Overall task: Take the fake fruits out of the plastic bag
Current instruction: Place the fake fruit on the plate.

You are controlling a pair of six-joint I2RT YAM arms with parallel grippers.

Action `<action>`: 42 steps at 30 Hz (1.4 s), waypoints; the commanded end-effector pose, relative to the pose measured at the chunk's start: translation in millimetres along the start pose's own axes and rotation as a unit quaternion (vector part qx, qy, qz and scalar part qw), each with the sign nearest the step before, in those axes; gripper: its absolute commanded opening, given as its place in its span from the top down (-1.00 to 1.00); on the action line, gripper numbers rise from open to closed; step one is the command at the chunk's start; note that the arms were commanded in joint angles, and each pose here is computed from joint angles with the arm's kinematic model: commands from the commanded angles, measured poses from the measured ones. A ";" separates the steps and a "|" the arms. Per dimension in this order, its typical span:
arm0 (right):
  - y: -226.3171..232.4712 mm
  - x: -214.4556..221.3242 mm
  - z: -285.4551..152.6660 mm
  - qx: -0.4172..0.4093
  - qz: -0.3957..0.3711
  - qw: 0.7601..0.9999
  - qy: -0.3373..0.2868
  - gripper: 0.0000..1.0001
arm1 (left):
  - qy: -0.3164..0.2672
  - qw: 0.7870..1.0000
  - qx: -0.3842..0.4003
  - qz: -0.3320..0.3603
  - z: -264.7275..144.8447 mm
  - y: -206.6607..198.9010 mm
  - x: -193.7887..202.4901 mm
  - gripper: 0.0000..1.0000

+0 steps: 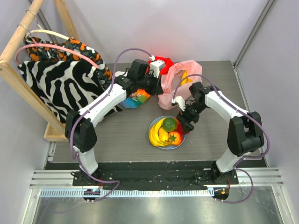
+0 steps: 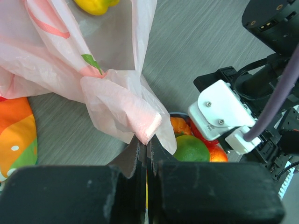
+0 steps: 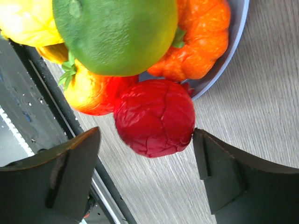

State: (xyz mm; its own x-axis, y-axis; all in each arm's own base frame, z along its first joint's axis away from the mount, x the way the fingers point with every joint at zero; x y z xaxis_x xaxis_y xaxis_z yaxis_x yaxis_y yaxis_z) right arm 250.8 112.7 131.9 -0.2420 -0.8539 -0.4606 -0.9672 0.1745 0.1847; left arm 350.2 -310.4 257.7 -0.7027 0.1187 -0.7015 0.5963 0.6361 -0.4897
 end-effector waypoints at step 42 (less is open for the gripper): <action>-2.0 -6.3 19.6 -0.009 0.064 0.998 -0.024 -0.31 | -0.022 0.999 0.022 0.014 -0.5 -17.2 -14.9 1.00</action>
State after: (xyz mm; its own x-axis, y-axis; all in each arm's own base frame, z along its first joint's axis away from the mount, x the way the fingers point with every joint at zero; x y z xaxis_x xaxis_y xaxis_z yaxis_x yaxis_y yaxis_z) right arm 245.2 122.5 116.0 -0.4175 -0.7798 -0.4665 -0.8956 0.2664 0.3563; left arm 346.0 -315.4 257.3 -0.7015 0.1284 -0.7010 0.6044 0.6284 -0.4897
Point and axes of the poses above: each gripper's point midway between its finger pads, its own z axis out along the fingers, its own y axis along the line the jaws close on, x = y × z, the point moved 5 cm from there along -z, back along the fingers, and after that the axes turned 13 degrees about -z, right-handed, at the moved point
